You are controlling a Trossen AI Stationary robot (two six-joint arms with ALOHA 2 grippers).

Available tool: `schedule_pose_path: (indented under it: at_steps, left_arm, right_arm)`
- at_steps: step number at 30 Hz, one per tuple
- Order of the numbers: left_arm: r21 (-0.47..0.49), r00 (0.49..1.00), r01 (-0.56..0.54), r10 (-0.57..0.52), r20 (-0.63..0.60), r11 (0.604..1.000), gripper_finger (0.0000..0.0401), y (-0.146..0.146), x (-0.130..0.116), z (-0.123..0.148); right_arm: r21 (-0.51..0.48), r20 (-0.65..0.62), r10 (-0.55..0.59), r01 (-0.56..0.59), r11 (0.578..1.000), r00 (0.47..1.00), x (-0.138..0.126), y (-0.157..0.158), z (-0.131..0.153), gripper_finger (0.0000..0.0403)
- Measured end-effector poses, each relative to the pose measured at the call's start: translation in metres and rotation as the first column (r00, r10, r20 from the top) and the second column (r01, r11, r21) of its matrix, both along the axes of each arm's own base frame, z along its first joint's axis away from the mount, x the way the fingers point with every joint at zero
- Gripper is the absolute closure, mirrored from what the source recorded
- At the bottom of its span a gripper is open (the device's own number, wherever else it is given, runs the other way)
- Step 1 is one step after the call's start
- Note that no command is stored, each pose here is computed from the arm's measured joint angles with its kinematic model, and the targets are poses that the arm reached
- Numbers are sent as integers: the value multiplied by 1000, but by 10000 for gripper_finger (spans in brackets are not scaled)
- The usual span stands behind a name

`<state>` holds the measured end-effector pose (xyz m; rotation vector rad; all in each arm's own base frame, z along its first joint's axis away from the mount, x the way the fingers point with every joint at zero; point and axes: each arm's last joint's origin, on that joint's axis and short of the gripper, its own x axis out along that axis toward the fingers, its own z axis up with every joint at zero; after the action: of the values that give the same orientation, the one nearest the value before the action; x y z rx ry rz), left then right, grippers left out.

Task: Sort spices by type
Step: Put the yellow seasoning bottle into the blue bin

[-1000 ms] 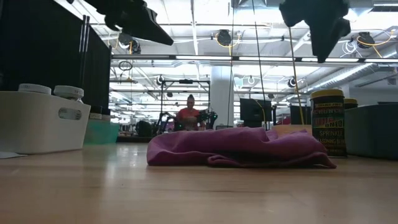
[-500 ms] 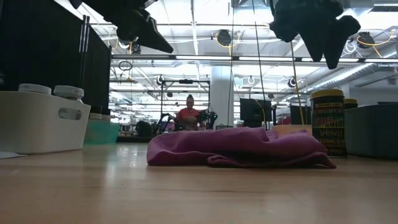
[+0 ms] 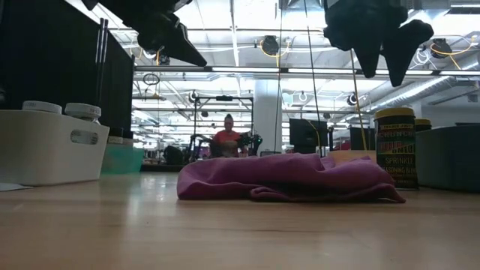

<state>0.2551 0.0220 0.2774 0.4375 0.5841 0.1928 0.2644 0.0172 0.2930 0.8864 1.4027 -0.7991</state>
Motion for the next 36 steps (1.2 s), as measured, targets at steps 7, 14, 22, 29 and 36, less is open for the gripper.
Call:
schedule_pose_path:
  at_steps: [7, 14, 22, 29, 36]
  left_arm:
    - [-1, 1000, 0, 0, -1, 1000, 390, 0, 0, 0]
    - [-4, 1000, -2, 2, -3, 1000, 390, 0, 0, 0]
    - [-4, 1000, -1, 1, -3, 1000, 390, 0, 0, 0]
    - [-3, 1000, -1, 1, -3, 1000, 390, 0, 0, 0]
    - [-2, 1000, 1, -1, -4, 1000, 390, 0, 0, 0]
  right_arm:
    - [-2, -1, -49, 49, 999, 999, 0, 0, -1, 105]
    - [13, -25, -93, 94, 996, 995, -1, 2, -22, 105]
    - [12, -13, -120, 120, 993, 993, 0, 2, -36, 105]
    - [5, -43, -130, 131, 991, 991, -4, 2, -44, 105]
    - [19, -5, -130, 130, 991, 992, -1, 2, -55, 105]
